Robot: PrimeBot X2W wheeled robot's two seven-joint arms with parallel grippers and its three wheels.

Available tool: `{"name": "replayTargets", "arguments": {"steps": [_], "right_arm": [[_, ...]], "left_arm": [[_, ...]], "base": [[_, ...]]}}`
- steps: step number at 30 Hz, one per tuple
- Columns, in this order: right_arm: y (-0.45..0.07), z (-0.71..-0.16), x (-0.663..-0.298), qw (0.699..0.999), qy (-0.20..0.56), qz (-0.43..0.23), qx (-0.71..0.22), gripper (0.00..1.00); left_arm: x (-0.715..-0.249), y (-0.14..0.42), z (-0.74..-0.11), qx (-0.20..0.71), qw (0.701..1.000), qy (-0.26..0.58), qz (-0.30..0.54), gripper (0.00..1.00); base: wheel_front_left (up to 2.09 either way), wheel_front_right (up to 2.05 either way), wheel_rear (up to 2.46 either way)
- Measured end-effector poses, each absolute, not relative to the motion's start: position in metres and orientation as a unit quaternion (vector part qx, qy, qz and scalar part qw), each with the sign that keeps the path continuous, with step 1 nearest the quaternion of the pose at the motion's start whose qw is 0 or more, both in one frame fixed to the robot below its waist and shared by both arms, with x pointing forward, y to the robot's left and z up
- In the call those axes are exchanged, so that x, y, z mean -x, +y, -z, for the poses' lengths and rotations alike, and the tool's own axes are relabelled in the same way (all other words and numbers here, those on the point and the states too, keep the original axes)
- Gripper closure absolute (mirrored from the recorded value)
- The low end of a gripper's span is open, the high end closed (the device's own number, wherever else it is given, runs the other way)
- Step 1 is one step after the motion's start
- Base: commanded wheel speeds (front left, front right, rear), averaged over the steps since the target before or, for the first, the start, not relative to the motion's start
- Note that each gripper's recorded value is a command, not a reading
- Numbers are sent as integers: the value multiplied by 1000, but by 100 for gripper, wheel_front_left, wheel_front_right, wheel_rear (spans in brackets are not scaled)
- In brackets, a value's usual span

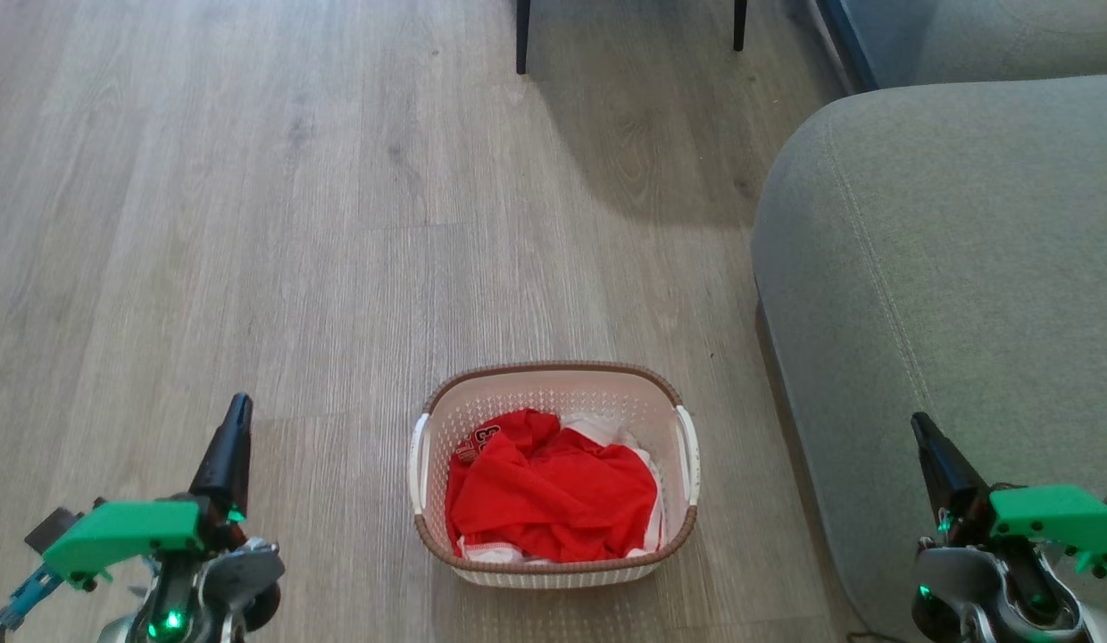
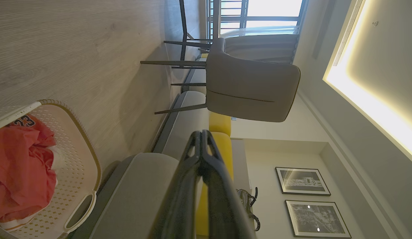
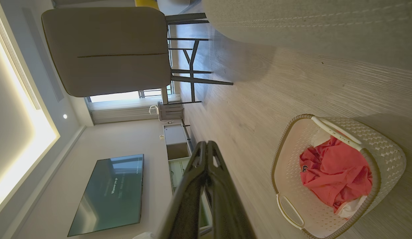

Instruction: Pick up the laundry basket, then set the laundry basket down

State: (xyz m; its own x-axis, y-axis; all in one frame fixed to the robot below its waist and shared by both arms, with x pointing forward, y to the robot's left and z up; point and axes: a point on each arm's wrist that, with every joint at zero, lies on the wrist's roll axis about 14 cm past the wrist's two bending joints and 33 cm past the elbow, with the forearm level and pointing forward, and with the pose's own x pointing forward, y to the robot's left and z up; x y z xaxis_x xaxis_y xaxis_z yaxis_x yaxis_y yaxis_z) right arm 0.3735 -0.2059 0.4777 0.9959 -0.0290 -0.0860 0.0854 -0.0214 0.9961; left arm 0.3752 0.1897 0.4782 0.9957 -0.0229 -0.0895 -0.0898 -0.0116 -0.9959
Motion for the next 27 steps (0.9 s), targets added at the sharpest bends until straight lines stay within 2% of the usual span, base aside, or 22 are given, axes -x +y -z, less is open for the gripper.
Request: {"name": "replayTargets", "arguments": {"steps": [27], "right_arm": [[-206, -478, -373, 699, 20, 41, -714, 100]], "left_arm": [[-375, 190, -478, 711, 702, 40, -24, 100]], "base": [[0, 0, 0]]}}
